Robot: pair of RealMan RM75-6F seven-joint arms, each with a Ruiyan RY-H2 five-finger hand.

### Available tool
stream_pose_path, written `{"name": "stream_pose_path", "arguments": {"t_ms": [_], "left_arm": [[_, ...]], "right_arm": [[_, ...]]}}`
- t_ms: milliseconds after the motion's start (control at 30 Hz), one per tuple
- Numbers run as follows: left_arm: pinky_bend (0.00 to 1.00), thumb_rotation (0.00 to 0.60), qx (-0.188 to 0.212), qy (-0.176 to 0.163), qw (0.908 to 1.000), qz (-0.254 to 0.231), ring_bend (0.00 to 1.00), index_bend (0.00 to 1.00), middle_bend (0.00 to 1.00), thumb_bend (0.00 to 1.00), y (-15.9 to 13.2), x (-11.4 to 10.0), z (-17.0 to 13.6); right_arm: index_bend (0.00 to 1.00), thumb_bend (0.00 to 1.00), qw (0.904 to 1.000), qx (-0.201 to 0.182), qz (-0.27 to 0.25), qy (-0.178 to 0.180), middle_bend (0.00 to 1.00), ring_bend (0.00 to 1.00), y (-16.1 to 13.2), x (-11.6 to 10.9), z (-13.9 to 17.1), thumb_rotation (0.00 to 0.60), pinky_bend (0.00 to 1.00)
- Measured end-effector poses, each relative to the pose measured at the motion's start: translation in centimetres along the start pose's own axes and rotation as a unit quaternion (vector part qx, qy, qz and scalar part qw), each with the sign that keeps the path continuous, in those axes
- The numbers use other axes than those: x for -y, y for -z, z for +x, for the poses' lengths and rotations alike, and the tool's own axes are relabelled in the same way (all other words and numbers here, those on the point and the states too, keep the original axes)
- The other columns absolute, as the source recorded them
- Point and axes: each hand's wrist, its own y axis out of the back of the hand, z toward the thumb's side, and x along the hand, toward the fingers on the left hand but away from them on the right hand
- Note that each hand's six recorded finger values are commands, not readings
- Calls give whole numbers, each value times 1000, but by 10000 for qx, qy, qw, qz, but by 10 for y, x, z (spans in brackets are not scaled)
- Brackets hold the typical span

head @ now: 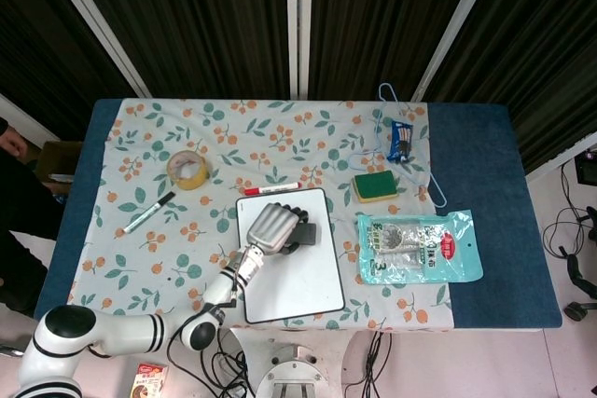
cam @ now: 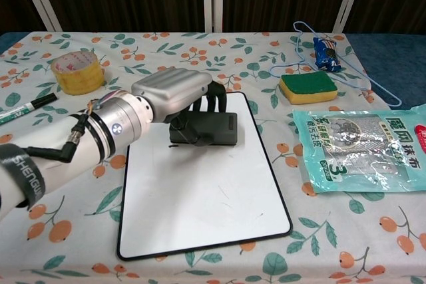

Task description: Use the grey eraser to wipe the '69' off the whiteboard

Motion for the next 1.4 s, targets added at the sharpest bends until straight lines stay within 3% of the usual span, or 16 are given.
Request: {"name": "stream_pose_path", "arguments": {"t_ms": [400, 633, 833, 1000, 1400], "left_arm": [[622, 600, 660, 409, 9970, -31, 633, 687, 683, 402, -20, -10, -26], [622, 600, 365, -54, 9993, -92, 633, 685, 683, 402, -1, -25, -26], [622, 600, -47, -241, 9997, -69, 633, 685, 683, 403, 33, -18, -22], [623, 600, -354, -205, 9990, -151, 633, 685, 683, 402, 59, -5, -23], [623, 600, -161, -98, 9993, -316, 636, 689, 686, 403, 52, 0, -39]], "right_arm": [[0, 371, 10000, -13, -2, 8, 0, 0, -1, 0, -1, 600, 0], [0, 371, 10000, -21, -2, 4, 0, 0, -1, 1, 1, 600, 0], [0, 372, 10000, -22, 10, 19, 0, 0, -1, -1, 2, 600, 0], [0, 371, 10000, -33, 21, 10, 0, 0, -2, 0, 2, 600, 0], [0, 372, 10000, -39, 34, -51, 0, 0, -5, 3, 1, 600, 0]]}}
